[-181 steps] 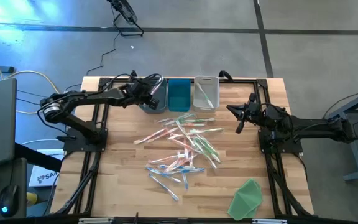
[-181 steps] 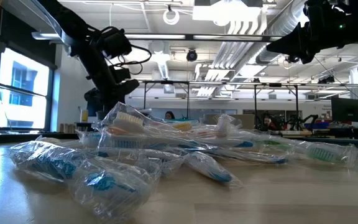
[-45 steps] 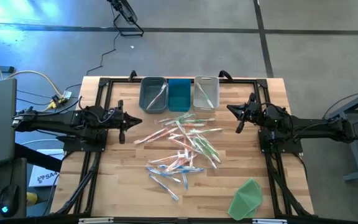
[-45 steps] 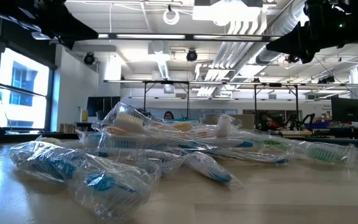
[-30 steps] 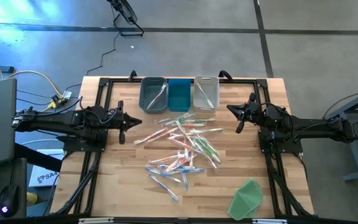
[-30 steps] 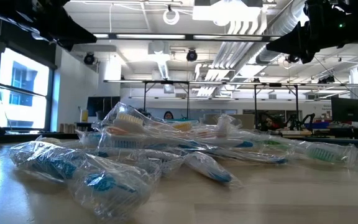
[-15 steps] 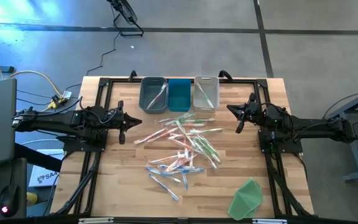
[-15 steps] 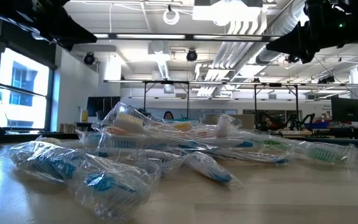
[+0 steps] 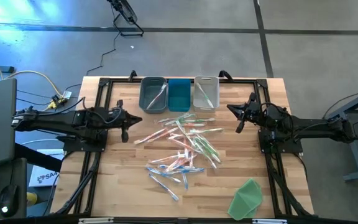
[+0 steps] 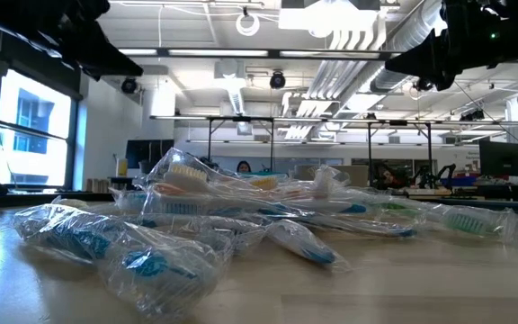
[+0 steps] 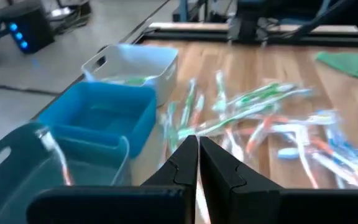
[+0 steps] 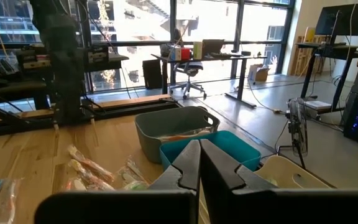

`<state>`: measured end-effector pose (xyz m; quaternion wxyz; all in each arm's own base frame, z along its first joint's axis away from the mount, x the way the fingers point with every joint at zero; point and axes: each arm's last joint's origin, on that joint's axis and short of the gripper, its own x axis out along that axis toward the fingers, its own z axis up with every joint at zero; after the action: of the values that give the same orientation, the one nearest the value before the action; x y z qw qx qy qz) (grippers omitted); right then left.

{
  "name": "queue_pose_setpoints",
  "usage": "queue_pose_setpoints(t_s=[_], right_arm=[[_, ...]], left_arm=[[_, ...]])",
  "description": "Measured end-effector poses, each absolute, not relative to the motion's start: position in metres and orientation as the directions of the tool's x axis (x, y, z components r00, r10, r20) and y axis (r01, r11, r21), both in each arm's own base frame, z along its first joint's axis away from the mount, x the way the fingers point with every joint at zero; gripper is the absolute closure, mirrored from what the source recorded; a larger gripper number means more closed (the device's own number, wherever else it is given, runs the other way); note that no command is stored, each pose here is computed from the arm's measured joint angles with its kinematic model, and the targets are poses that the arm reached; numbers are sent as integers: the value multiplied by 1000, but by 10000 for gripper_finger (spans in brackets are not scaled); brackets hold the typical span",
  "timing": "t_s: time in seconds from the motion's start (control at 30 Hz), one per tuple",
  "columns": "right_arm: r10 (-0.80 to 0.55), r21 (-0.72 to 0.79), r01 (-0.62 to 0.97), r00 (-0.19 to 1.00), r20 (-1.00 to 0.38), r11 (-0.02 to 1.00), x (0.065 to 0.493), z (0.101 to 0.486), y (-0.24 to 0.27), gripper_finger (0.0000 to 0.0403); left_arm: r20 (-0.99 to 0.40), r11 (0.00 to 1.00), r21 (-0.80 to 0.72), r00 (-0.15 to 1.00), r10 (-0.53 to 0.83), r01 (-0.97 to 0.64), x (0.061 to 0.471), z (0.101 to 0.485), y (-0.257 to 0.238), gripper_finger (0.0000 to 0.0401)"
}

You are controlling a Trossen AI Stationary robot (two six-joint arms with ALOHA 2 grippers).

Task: Pick & Place Toothbrushes
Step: Put the orange toothbrush into the dark blue bin

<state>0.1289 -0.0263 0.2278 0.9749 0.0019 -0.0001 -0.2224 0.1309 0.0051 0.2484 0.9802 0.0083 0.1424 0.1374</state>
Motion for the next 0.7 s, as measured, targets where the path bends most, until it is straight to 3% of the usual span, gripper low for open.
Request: queue_pose_setpoints(t_s=[0.7], right_arm=[[-434,0,434,901,-2,901,129,228,-26,400]], left_arm=[[-525,916,7,779,344,-400,177,205,6,391]])
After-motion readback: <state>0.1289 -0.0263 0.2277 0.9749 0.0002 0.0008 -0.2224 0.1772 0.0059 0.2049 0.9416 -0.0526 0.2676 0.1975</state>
